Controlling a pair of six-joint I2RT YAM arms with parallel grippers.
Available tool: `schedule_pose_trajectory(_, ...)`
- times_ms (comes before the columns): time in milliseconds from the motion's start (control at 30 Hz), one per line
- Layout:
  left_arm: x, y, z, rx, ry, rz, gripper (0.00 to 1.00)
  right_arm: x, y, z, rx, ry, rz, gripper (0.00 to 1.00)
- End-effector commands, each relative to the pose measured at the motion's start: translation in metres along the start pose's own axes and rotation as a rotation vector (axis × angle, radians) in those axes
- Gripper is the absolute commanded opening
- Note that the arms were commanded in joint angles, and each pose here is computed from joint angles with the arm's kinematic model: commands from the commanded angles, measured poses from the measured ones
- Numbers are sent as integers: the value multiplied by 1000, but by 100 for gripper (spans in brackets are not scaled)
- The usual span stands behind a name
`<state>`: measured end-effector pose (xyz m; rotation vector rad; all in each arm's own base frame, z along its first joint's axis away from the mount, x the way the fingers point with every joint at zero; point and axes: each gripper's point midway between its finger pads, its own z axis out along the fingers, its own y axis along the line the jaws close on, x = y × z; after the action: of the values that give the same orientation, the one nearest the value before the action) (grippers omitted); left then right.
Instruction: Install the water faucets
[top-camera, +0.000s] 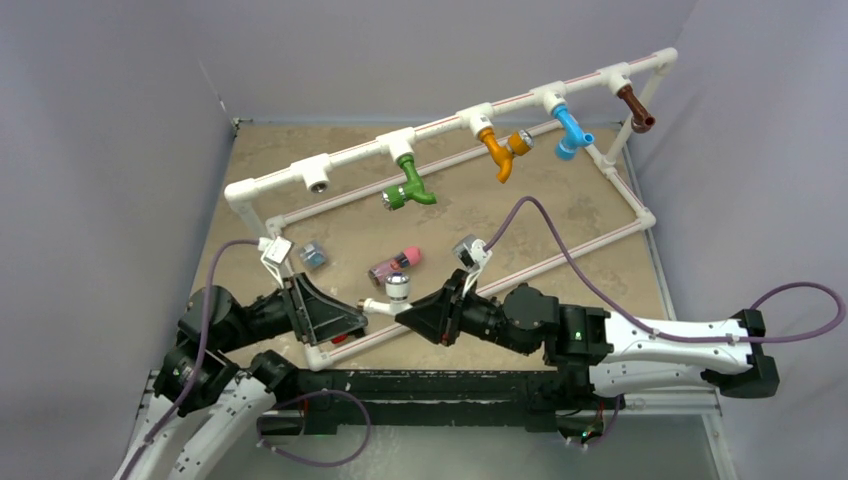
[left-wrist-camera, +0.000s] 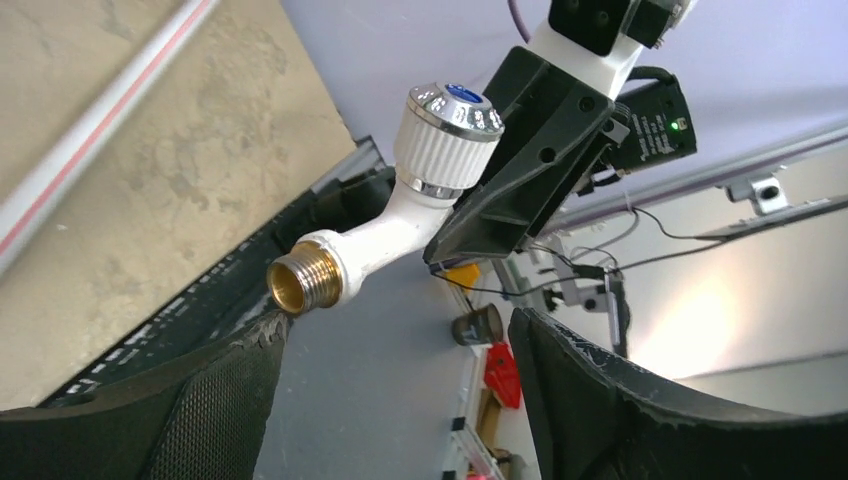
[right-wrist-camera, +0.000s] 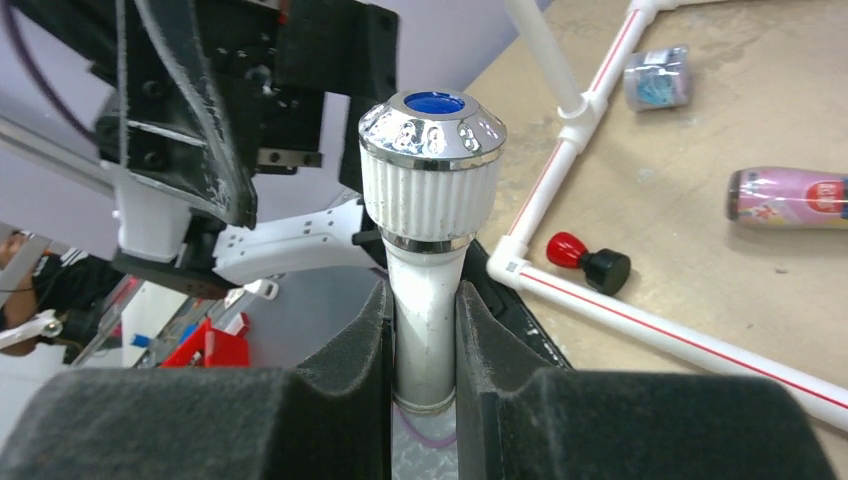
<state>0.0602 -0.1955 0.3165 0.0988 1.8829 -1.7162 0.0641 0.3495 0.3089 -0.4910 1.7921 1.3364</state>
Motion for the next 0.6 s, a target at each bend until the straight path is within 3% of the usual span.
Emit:
schedule_pose_trajectory(0, -18, 5, -10, -152, -59, 150, 81, -38, -2, -9, 75, -98, -45, 0)
schedule_pose_trajectory(267, -64, -15, -33, -347, -156, 384, 81, -49, -18, 6, 202, -105, -213, 0)
schedule_pose_trajectory(567, -155, -48, -68, -595, -452, 621, 72, -76, -5, 21, 215, -199, -393, 0)
